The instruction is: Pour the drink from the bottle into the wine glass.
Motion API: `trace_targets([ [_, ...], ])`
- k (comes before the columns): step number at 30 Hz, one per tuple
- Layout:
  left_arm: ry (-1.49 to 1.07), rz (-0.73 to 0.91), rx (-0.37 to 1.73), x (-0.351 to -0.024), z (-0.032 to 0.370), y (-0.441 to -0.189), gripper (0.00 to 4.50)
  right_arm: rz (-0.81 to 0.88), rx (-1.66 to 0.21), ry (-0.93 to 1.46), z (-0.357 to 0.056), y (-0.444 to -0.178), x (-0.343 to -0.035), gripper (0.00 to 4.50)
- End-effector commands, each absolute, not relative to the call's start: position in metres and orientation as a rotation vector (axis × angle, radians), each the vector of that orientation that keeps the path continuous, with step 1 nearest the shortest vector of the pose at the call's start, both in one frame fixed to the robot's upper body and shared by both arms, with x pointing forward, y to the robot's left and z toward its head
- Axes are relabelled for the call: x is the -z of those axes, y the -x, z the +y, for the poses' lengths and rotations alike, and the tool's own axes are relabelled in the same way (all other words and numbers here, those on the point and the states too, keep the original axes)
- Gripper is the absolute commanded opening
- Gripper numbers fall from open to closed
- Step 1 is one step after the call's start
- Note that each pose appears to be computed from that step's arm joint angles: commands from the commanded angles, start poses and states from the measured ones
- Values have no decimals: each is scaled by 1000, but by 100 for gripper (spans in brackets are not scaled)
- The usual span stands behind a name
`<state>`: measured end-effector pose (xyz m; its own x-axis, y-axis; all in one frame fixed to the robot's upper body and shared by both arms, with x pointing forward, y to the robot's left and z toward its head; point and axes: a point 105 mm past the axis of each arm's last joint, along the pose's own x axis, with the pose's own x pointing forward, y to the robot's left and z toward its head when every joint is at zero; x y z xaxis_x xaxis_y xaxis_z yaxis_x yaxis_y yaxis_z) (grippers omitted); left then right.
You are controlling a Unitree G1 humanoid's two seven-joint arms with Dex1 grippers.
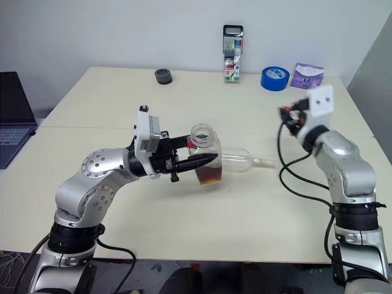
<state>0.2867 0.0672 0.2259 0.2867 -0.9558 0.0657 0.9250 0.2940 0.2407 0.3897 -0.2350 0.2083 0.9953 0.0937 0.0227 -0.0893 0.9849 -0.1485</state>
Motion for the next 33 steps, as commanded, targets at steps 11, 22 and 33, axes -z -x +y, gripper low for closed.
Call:
trace_targets([
  [11,-181,-278,1286,-237,61,-279,201,204,208,-21,-275,-376,-111,184],
  [22,-175,-282,1285,-237,60,-278,201,158,244,15,-275,-374,-125,447],
  [33,-171,-338,1166,-255,71,-298,201,-313,-102,30,-217,-387,-270,447],
])
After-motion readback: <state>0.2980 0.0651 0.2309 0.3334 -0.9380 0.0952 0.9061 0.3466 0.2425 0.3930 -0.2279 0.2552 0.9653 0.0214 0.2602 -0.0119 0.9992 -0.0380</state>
